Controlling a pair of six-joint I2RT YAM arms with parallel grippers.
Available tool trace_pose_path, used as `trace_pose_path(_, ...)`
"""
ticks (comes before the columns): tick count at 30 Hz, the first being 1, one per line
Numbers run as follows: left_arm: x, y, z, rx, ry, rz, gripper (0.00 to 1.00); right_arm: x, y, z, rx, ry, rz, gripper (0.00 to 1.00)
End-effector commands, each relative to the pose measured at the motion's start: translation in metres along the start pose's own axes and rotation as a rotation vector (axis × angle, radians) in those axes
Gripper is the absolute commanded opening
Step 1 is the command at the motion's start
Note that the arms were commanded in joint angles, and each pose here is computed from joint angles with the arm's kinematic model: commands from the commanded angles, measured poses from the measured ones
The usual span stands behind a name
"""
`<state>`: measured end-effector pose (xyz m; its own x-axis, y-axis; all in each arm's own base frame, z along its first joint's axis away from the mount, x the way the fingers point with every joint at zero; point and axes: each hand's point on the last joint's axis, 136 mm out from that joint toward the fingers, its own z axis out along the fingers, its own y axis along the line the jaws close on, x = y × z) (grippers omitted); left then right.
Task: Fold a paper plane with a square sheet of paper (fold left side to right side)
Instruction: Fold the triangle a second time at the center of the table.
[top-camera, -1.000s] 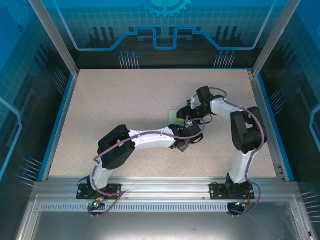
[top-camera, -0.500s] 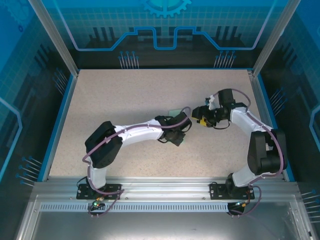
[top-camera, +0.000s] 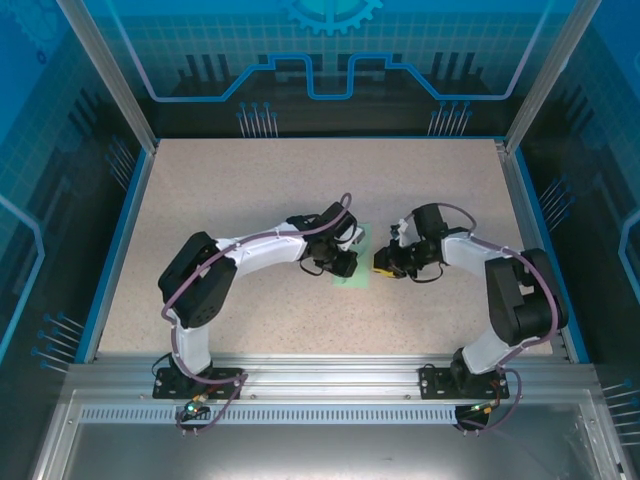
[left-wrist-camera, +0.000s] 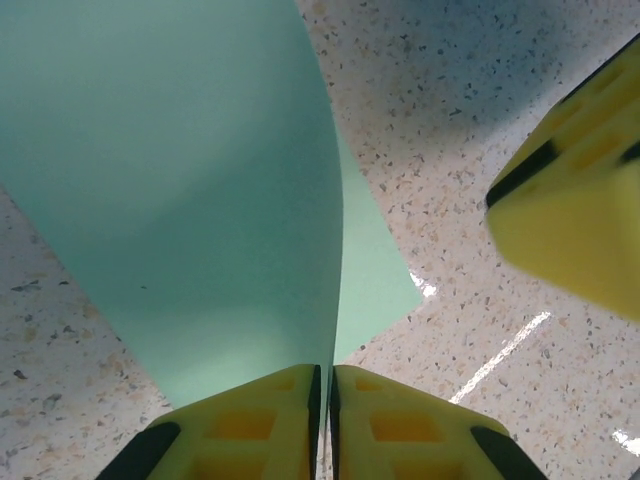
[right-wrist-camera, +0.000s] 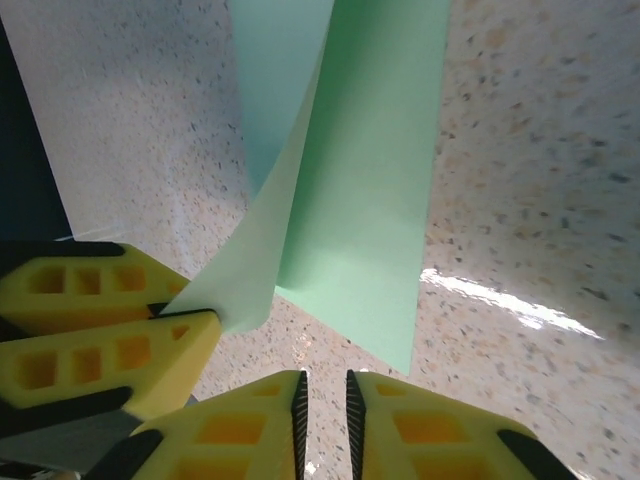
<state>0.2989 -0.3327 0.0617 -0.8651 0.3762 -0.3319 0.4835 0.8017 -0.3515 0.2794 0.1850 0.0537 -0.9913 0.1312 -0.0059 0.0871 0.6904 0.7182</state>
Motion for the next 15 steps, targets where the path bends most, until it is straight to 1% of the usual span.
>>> trace_pose_path(1, -0.005, -0.004, -0.011, 0.067, -0.017, 0.009, 0.15, 0.008, -0.006, 0.016, 0.035, 0.032, 0.002, 0.19)
trace_pose_path(6, -0.007, 0.006, -0.012, 0.050, -0.005, 0.010, 0.16, 0.018, -0.013, 0.033, 0.091, 0.080, 0.007, 0.18)
trace_pose_path(15, -0.010, 0.019, -0.006, 0.005, 0.020, 0.014, 0.17, 0.028, -0.034, 0.039, 0.205, 0.126, 0.036, 0.18)
